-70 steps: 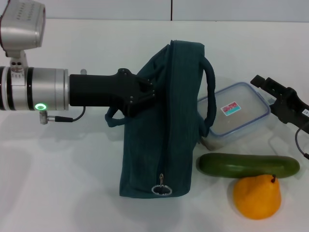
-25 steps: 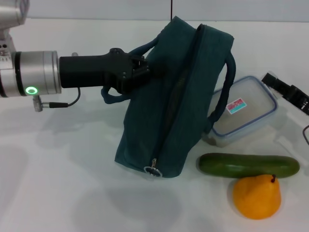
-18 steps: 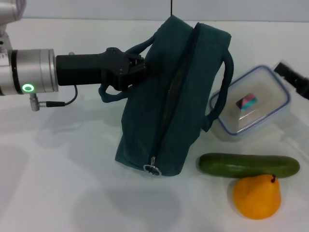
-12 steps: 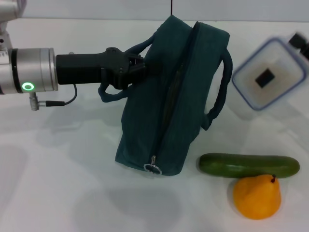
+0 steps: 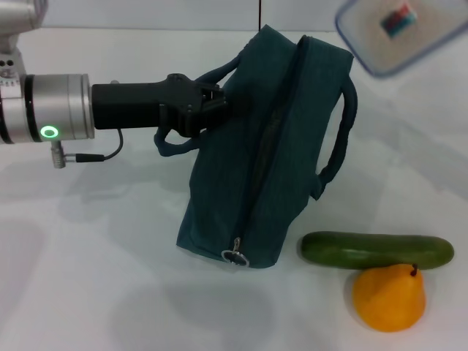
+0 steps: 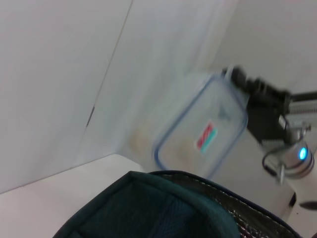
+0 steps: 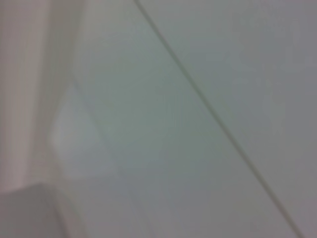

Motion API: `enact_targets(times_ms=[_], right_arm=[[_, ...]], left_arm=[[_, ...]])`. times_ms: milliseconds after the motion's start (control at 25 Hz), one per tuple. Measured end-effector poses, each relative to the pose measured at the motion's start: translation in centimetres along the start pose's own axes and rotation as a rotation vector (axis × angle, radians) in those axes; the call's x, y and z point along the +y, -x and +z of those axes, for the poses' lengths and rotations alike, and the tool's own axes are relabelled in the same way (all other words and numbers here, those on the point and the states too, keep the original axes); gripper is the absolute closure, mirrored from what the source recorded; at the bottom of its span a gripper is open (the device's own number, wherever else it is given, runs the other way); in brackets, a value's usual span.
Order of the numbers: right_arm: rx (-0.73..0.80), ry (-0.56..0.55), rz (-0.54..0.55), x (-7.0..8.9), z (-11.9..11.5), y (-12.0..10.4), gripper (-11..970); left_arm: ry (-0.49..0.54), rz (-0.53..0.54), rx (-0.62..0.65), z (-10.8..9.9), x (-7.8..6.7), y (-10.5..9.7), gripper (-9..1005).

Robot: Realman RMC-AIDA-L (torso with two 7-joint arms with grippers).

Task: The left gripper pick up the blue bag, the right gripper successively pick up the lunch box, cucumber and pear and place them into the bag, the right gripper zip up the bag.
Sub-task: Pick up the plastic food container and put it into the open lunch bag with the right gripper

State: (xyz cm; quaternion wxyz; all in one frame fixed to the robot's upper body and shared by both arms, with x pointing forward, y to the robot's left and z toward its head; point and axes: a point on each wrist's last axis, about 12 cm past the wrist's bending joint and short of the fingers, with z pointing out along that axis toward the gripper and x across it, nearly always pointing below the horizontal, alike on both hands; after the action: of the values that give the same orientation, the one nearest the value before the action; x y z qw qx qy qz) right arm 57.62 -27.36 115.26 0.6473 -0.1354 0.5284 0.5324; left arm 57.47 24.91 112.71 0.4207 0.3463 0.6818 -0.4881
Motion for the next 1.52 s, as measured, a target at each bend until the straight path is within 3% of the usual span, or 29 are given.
enact_targets(times_ms=[160, 320, 560, 760, 1200, 1520], right_arm=[[0.000, 0.129, 0.000, 0.3, 4.2, 1.9, 822], [0.070, 0.221, 0.035, 0.9, 7.5, 2.2, 817], [0.111, 0.243, 0.049, 1.3, 8.6, 1.4, 808], [0.144, 0.222, 0.068, 1.4, 7.2, 0.2, 801], [0.216, 0.156, 0.099, 1.4, 1.3, -1.5, 786], [0.348, 0.170, 0.101, 1.6, 0.4, -2.8, 774]], left_arm=[[-0.004, 0.000, 0.002, 0.3, 0.0, 0.0, 956], [-0.011, 0.002, 0.002, 0.6, 0.0, 0.2, 956], [-0.018, 0.001, 0.002, 1.0, -0.2, 0.1, 956], [-0.012, 0.001, 0.000, 1.0, -0.1, 0.1, 956], [-0.003, 0.001, -0.002, 1.1, 0.0, 0.1, 956], [-0.007, -0.002, -0.002, 2.0, 0.1, 0.1, 956]])
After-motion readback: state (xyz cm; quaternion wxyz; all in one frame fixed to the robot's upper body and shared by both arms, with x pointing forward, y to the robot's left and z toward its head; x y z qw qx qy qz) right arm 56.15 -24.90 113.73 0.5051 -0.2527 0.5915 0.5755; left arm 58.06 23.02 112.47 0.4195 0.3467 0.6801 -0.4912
